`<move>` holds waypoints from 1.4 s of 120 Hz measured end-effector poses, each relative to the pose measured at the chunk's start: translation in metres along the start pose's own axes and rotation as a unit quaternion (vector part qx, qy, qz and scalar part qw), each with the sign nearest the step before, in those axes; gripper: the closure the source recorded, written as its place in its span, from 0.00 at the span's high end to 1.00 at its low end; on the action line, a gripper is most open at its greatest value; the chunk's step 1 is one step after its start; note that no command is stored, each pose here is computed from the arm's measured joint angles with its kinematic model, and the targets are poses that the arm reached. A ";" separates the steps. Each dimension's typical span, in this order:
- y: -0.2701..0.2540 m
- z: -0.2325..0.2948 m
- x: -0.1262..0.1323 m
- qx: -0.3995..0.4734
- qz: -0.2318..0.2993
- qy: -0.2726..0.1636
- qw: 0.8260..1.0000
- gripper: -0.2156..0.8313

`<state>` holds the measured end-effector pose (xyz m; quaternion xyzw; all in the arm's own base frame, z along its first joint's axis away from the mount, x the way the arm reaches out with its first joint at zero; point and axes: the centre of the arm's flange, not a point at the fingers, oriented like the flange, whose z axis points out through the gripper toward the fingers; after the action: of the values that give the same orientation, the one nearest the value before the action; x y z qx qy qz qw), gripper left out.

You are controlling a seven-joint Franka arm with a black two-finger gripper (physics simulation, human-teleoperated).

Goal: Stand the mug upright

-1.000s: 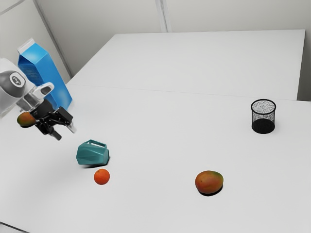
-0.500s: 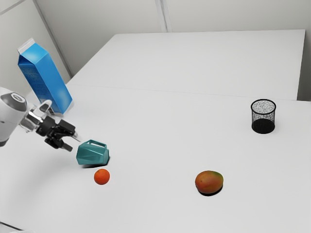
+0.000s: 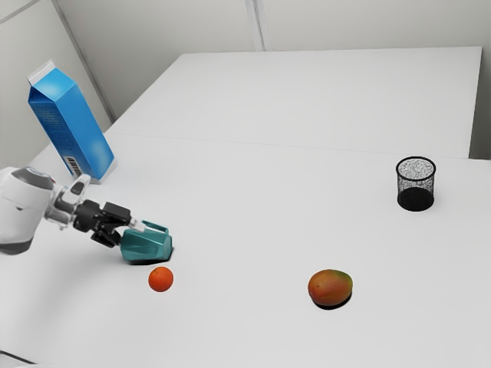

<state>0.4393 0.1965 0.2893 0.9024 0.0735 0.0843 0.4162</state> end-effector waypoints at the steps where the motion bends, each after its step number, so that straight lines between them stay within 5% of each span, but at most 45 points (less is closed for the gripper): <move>1: 0.000 0.000 0.000 -0.001 0.001 0.001 1.000 0.77; 14: 0.001 0.001 0.001 -0.008 0.015 0.007 1.000 0.71; 71: 0.007 0.000 0.002 -0.012 0.069 0.012 0.998 0.15; 128: 0.067 -0.035 0.020 0.023 0.153 0.027 0.988 0.07; 168: 0.178 -0.015 0.059 0.140 0.258 -0.123 0.948 0.07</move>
<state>0.5048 0.1051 0.4397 0.9429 -0.2028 0.0665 0.2556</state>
